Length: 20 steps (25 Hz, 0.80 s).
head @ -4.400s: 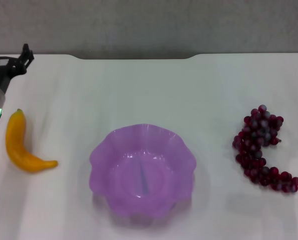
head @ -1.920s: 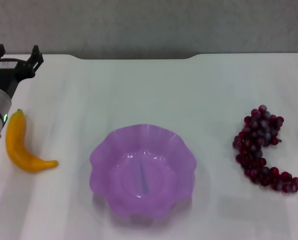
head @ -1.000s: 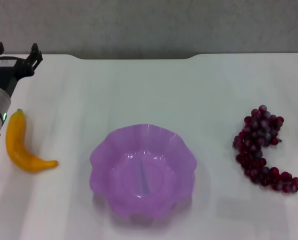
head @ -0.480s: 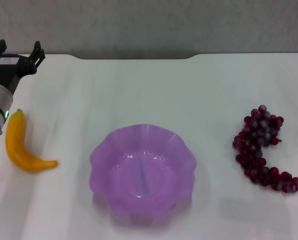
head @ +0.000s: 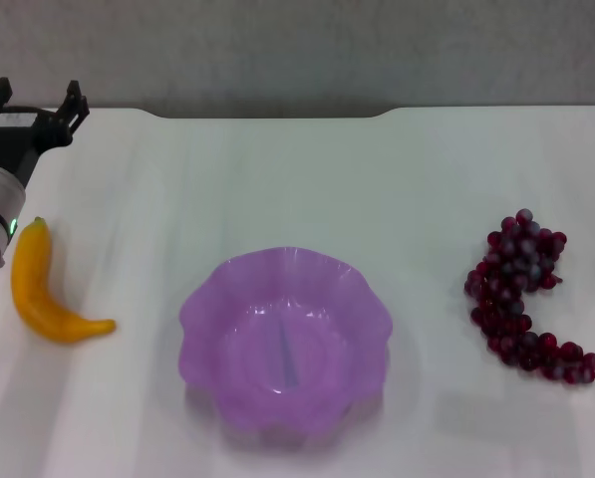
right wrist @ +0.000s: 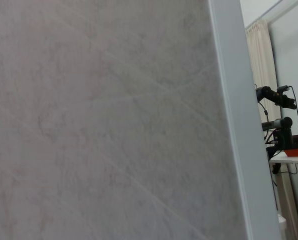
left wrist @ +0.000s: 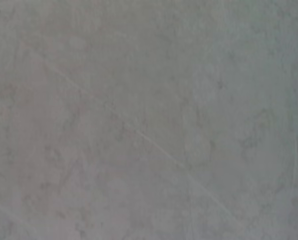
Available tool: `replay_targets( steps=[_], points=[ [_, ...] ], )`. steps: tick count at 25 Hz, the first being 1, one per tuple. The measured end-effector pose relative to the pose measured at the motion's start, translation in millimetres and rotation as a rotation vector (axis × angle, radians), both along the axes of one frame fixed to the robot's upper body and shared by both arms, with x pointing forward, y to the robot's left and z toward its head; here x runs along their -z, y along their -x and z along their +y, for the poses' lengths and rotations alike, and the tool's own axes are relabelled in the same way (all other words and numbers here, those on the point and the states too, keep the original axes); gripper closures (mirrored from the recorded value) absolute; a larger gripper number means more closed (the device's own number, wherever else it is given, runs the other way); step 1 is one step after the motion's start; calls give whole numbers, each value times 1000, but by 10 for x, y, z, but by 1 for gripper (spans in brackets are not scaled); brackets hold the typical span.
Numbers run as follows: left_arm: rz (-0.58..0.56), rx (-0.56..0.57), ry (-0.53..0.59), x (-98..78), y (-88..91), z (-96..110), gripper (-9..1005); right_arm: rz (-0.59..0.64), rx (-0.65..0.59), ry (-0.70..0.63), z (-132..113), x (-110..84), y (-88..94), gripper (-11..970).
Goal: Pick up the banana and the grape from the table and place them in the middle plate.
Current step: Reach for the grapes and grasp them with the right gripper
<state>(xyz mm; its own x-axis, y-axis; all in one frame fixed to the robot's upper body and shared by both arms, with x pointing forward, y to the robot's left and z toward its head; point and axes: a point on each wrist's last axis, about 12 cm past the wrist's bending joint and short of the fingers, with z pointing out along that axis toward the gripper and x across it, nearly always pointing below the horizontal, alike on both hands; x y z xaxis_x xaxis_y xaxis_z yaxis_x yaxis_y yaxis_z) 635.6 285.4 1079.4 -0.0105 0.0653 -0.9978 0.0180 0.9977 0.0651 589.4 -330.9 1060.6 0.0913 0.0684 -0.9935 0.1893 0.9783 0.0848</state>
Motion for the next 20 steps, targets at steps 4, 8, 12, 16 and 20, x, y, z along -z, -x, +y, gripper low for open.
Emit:
replay_targets(
  steps=[4, 8, 12, 16, 20],
  points=[
    [0, 1, 1, -5, -6, -5, 102, 0, -2, 0, 7, -5, -9, 91],
    [3, 5, -2, -2, -8, -14, 103, 42, -20, 5, 38, 24, -47, 92],
    [6, 11, -8, 0, -8, -16, 103, 100, -35, 27, 74, 54, -103, 92],
    [20, 16, -11, -11, -43, -39, 103, 139, -56, 1, 143, 37, -215, 93],
    [36, 23, -27, -13, -71, -69, 102, 185, -91, 17, 231, 22, -321, 93]
  ],
)
